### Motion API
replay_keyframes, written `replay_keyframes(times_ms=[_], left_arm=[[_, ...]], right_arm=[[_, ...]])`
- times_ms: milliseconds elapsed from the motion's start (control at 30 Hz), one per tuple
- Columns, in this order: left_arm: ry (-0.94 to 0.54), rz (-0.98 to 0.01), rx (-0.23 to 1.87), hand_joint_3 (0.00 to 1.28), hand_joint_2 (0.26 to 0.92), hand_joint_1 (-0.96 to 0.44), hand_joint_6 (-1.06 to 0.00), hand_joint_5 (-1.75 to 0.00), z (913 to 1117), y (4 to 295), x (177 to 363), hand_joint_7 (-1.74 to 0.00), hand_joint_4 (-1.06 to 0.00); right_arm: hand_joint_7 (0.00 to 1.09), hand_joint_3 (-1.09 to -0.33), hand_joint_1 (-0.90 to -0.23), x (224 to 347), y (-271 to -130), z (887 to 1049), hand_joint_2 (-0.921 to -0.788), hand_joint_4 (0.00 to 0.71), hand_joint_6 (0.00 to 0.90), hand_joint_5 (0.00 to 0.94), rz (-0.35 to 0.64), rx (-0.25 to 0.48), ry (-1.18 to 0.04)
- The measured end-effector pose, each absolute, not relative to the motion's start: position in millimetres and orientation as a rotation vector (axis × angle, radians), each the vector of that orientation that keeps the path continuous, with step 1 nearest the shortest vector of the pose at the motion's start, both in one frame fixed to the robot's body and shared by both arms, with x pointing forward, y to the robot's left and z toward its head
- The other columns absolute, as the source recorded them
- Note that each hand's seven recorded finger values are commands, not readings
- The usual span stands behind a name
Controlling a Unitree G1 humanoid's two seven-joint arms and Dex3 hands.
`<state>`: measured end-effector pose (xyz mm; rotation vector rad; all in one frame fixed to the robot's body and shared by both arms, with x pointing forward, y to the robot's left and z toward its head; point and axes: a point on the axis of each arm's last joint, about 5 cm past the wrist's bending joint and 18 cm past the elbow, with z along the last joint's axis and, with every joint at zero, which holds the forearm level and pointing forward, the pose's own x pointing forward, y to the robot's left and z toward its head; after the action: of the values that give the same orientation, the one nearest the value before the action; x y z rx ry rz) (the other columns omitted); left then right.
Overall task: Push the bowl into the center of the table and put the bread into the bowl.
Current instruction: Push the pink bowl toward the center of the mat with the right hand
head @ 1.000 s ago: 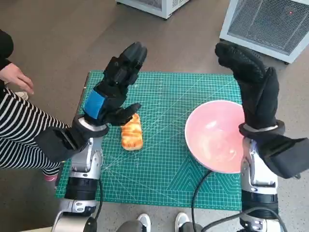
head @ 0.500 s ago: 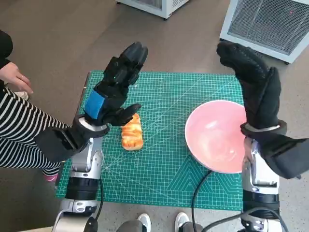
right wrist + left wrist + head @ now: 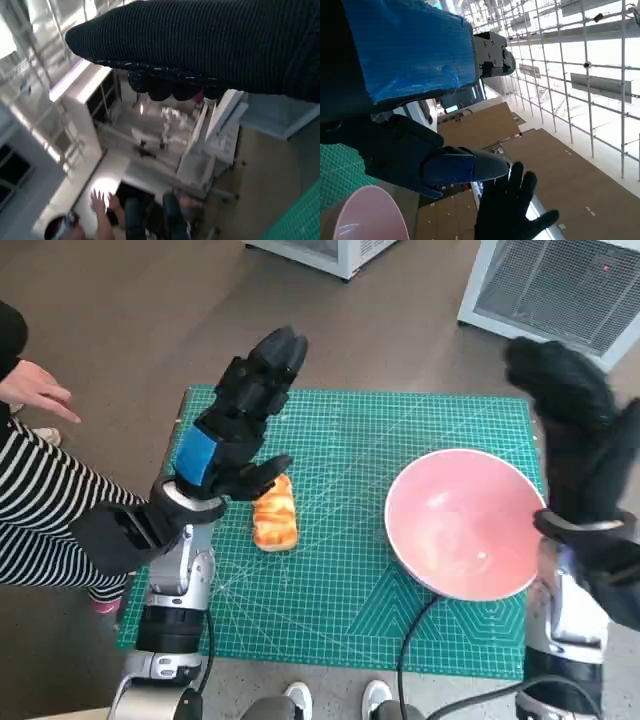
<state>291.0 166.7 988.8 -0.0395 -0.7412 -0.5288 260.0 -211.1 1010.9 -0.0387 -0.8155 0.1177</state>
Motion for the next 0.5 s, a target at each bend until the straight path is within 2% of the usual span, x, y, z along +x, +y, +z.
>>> replay_keyframes(times_ms=[133,267,500], left_arm=[[-0.739,-0.530,-0.052,0.37,0.921,-0.64,0.00,-0.01,988.6,166.9,291.2,-0.31,-0.03],[-0.739,-0.527,-0.059,0.37,0.921,-0.64,0.00,-0.01,988.6,168.1,291.3,-0.31,-0.04],[-0.741,-0.510,-0.051,0.36,0.921,-0.64,0.00,-0.02,989.5,173.4,291.1,-0.32,-0.04]], right_arm=[[0.52,-0.677,-0.652,252.4,-222.6,1008.2,-0.921,0.127,0.027,0.000,0.065,-0.044,-0.818],[0.50,-0.682,-0.664,243.5,-240.6,1002.9,-0.921,0.107,0.017,0.000,0.000,-0.071,-0.819],[0.48,-0.712,-0.681,229.5,-286.8,980.2,-0.921,0.077,0.009,0.000,-0.190,-0.123,-0.775]])
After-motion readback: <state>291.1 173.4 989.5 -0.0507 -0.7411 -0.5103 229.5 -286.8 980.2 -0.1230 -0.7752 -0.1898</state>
